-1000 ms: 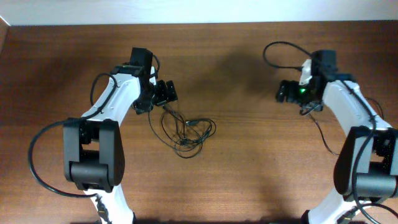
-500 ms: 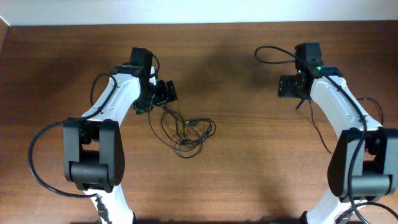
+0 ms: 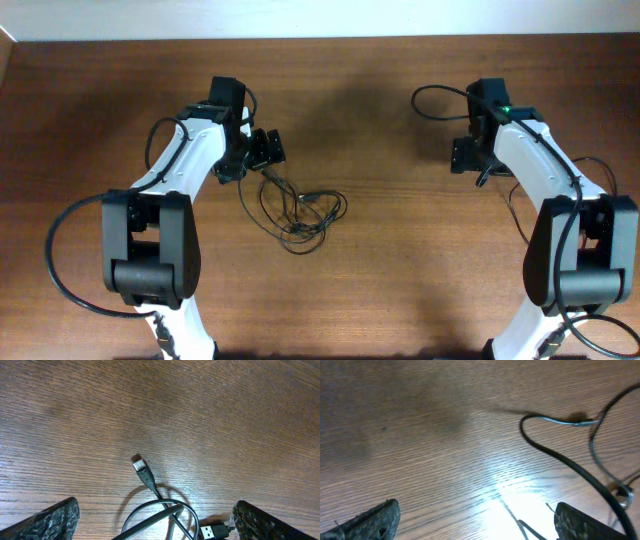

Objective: Untangle cables

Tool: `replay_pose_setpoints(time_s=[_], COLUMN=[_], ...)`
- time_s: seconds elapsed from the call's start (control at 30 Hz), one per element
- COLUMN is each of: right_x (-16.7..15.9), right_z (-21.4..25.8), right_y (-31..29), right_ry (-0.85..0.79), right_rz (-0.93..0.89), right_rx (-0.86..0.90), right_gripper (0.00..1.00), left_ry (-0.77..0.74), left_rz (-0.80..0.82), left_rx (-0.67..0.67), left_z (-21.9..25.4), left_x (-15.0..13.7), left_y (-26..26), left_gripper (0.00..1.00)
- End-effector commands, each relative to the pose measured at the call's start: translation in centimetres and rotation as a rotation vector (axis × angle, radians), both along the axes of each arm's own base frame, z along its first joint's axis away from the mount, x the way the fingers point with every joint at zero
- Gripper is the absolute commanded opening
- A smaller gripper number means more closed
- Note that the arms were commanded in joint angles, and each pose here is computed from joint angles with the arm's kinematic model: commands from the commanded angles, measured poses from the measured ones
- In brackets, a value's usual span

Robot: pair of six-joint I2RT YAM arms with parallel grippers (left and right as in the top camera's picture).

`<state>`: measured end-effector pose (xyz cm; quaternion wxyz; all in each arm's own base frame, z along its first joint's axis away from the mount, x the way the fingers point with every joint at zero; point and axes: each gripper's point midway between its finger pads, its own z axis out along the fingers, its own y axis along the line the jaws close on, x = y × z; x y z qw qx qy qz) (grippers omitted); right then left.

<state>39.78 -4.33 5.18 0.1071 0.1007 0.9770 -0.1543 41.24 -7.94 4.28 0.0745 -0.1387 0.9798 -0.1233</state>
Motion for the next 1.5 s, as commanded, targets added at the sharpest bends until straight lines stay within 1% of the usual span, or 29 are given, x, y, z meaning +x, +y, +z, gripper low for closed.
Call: replay_pose_setpoints(time_s=[0.0,0.07,0.17,0.23,0.27,0.3,0.33,0.37,0.4,0.5,0.57,0.6,0.63,0.67,0.7,0.73,0.77,0.8,0.83,0.87,0.9,0.97,1.1,1.2,1.27,1.3,1.33,1.37,1.47], right_x=[-0.3,-2.0,-3.0,-4.0,-4.6,-5.6,-6.4,-6.8,-7.5,-8.9,-9.5,-9.5,-9.3,-9.0,-8.9,-8.8,-8.8,-8.9,-8.8,-8.8,-8.7,-8.1,-7.1,-6.6,-6.7,-6.7,-6.7,-6.7,-6.7], right_z=[-1.1,-0.5,0.1,-0.4,-0.7,-1.4,-2.4,-3.1,-4.3,-7.1,-8.0,-8.3,-8.3,-8.2,-8.2,-8.2,-8.2,-8.2,-8.2,-8.3,-8.3,-8.4,-8.6,-8.7,-8.7,-8.7,-8.7,-8.7,-8.7], right_y=[5.2,10.9,14.0,15.3,16.0,17.0,18.1,18.8,20.0,23.0,24.6,25.0,25.5,25.6,25.5,25.4,25.4,25.4,25.4,25.3,25.2,24.1,20.9,19.8,19.5,19.5,19.6,19.6,19.6], right_ry=[0.025,0.092,0.131,0.161,0.182,0.213,0.228,0.230,0.225,0.184,0.150,0.127,0.113,0.102,0.097,0.095,0.095,0.095,0.095,0.092,0.090,0.077,0.066,0.058,0.061,0.061,0.061,0.061,0.061], right_rz=[0.038,0.078,0.110,0.136,0.149,0.128,0.102,0.083,0.066,0.058,0.101,0.130,0.147,0.152,0.152,0.149,0.149,0.149,0.149,0.148,0.146,0.116,0.020,-0.013,-0.021,-0.021,-0.020,-0.020,-0.020], right_rx=[0.295,0.630,0.769,0.776,0.775,0.771,0.772,0.775,0.779,0.804,0.808,0.784,0.784,0.788,0.785,0.782,0.783,0.782,0.782,0.775,0.773,0.762,0.749,0.745,0.744,0.744,0.744,0.744,0.744], right_gripper=[0.98,0.98,0.98,0.98,0.98,0.98,0.98,0.98,0.98,0.98,0.98,0.98,0.98,0.98,0.98,0.98,0.99,0.98,0.98,0.98,0.98,0.98,0.98,0.98,0.99,0.98,0.98,0.98,0.98], left_ry=[-0.020,-0.020,-0.018,-0.023,-0.034,-0.057,-0.078,-0.082,-0.082,-0.090,-0.106,-0.142,-0.179,-0.209,-0.235,-0.247,-0.229,-0.194,-0.144,-0.099,-0.029,0.078,0.253,0.290,0.297,0.299,0.293,0.276,0.226], left_rz=[0.002,0.002,-0.003,-0.028,-0.061,-0.120,-0.183,-0.198,-0.200,-0.229,-0.266,-0.316,-0.324,-0.328,-0.353,-0.387,-0.397,-0.415,-0.439,-0.470,-0.494,-0.548,-0.676,-0.727,-0.737,-0.739,-0.738,-0.727,-0.655], left_rx=[0.005,0.005,-0.014,-0.020,-0.030,-0.073,-0.117,-0.129,-0.128,-0.122,-0.115,-0.104,-0.099,-0.091,-0.083,-0.076,-0.068,-0.071,-0.071,-0.057,-0.014,0.055,0.082,0.092,0.094,0.095,0.095,0.093,0.083], left_z=[0.7,0.7,0.8,0.8,0.9,1.2,1.6,1.6,1.6,1.6,1.8,2.6,4.1,5.6,7.0,9.1,9.8,9.9,9.5,9.0,8.0,5.8,0.9,-1.4,-2.3,-2.3,-2.3,-2.3,-1.6], left_x=[0.1,0.1,0.1,0.1,0.1,0.3,0.3,0.3,0.3,0.3,0.4,0.9,1.6,2.2,2.6,2.4,1.9,0.9,-0.5,-1.8,-3.5,-6.5,-13.2,-15.7,-16.4,-16.5,-16.3,-15.8,-13.8], left_y=[0.2,0.2,-0.1,-0.3,-0.6,-1.5,-2.4,-2.6,-2.6,-2.7,-2.8,-2.9,-2.8,-2.6,-2.6,-3.1,-3.5,-4.2,-4.9,-5.3,-5.3,-5.8,-7.9,-8.5,-8.7,-8.7,-8.7,-8.8,-8.8], left_gripper=[0.99,0.99,0.99,0.97,0.86,0.61,0.13,0.04,0.00,0.00,0.11,0.27,0.65,0.98,0.99,0.92,0.75,0.68,0.56,0.51,0.49,0.51,0.51,0.49,0.39,0.30,0.03,0.00,0.00])
